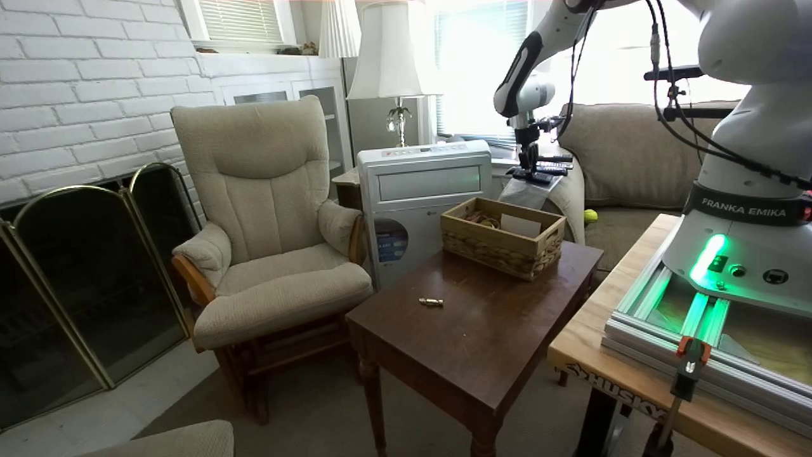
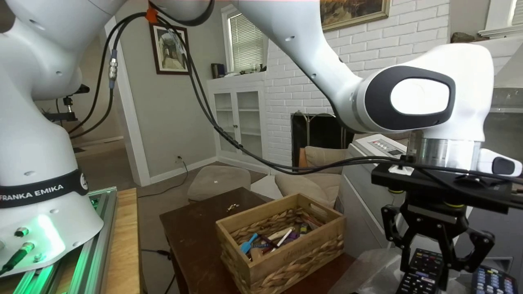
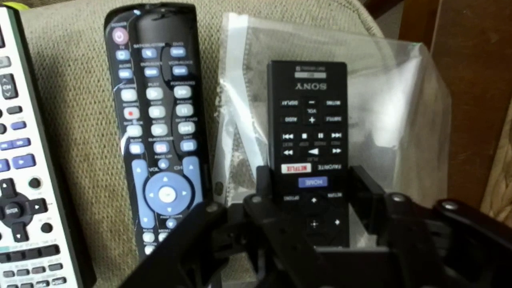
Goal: Turn off the device and put the remote on the couch
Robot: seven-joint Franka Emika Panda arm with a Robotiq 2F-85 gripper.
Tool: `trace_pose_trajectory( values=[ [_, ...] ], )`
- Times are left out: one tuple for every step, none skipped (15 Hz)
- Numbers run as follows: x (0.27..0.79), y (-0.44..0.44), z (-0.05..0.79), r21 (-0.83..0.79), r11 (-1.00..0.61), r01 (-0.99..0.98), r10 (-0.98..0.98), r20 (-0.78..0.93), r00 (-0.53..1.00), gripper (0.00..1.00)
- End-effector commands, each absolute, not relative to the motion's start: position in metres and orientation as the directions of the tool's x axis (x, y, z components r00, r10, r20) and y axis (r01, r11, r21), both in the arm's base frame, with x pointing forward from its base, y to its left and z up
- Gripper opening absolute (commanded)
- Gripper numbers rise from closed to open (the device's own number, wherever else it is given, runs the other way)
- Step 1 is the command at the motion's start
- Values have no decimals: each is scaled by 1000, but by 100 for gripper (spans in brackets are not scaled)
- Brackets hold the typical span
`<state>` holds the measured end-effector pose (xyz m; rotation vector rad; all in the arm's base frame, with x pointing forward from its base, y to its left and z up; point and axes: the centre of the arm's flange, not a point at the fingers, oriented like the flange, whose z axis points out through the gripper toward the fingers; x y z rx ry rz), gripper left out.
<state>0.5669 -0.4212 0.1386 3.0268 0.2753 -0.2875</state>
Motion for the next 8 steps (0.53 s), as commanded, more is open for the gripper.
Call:
trace_pose_trajectory(
  values=[
    [578,-430,134,98,-980,172,148,-211,966,26],
    [579,-430,134,100,-980,172,148,-211,966,26],
    [580,-431,134,100,-980,171,147,-211,966,26],
    [581,-433,134,102,-980,172,148,-210,967,26],
    [584,-444,134,104,-979,177,153,-210,966,26],
    [585,-446,134,105,-979,176,151,-211,966,68],
    [585,-449,135,109,-979,174,148,-209,967,77],
    [586,-452,136,113,-979,171,145,-208,967,82]
  ],
)
